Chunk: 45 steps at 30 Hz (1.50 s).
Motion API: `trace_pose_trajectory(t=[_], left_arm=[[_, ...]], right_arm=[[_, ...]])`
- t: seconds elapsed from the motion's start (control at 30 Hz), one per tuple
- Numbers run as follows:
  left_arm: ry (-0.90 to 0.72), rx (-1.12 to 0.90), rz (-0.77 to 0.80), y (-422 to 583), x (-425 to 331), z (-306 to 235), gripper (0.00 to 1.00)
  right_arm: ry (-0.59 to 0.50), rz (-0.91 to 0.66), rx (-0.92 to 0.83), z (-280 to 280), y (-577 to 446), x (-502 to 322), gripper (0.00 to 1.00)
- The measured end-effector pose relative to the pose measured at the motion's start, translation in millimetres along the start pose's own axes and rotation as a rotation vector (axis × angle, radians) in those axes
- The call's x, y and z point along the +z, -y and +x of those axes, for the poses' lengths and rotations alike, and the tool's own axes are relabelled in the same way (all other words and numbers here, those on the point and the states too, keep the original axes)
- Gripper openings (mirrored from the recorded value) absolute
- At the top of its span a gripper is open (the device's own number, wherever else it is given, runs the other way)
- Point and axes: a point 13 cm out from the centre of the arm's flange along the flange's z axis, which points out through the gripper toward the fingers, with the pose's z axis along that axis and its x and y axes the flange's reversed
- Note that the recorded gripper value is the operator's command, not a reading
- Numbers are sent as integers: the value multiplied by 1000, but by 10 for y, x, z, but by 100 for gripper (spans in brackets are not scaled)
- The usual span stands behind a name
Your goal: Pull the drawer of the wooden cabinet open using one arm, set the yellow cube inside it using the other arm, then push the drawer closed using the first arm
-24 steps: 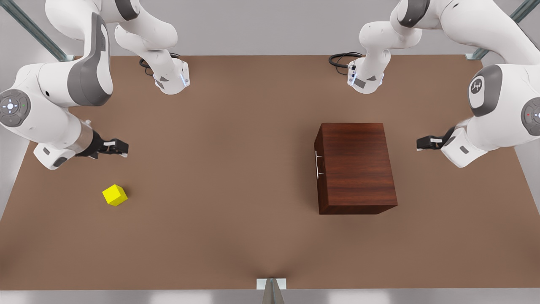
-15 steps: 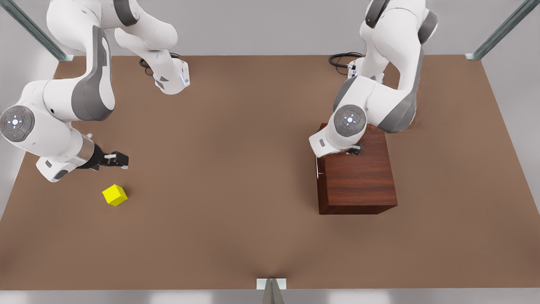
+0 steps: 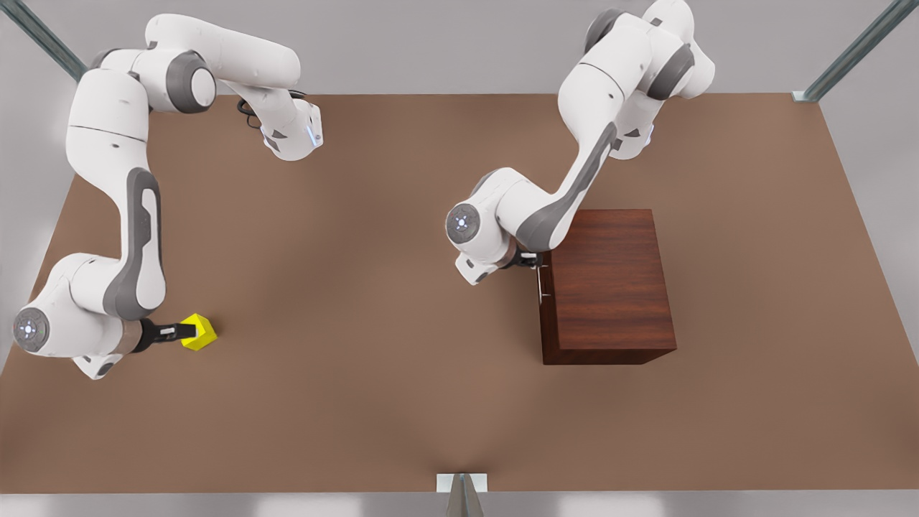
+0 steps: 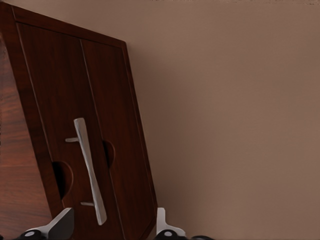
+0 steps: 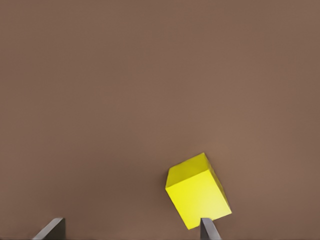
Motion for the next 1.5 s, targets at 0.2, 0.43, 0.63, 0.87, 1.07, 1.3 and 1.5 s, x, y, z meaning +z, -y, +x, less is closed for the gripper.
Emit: trace_pose_trajectory(t=[0.2,0.43,0.63,0.87,1.07,1.3,1.5], left_arm=[[21,-124,11,-144,85,-168,60],[13,-209,16,-288,230,-253,60],[13,-240,19,-268,334,-280,60],[22,-261,32,-193,413,-314,59],[38,-270,62,-62,364,-325,59],[52,-261,80,228,337,-290,59],[78,-268,103,380,249,-350,58]], right_arm=[[-14,6,-138,114,98,507,100],[5,34,-260,98,349,1053,100],[41,103,-384,-43,417,1050,100],[40,138,-483,-1,475,1019,100],[21,138,-545,218,386,1045,100],[35,151,-576,188,424,1068,100],[26,139,-558,224,519,1253,100]])
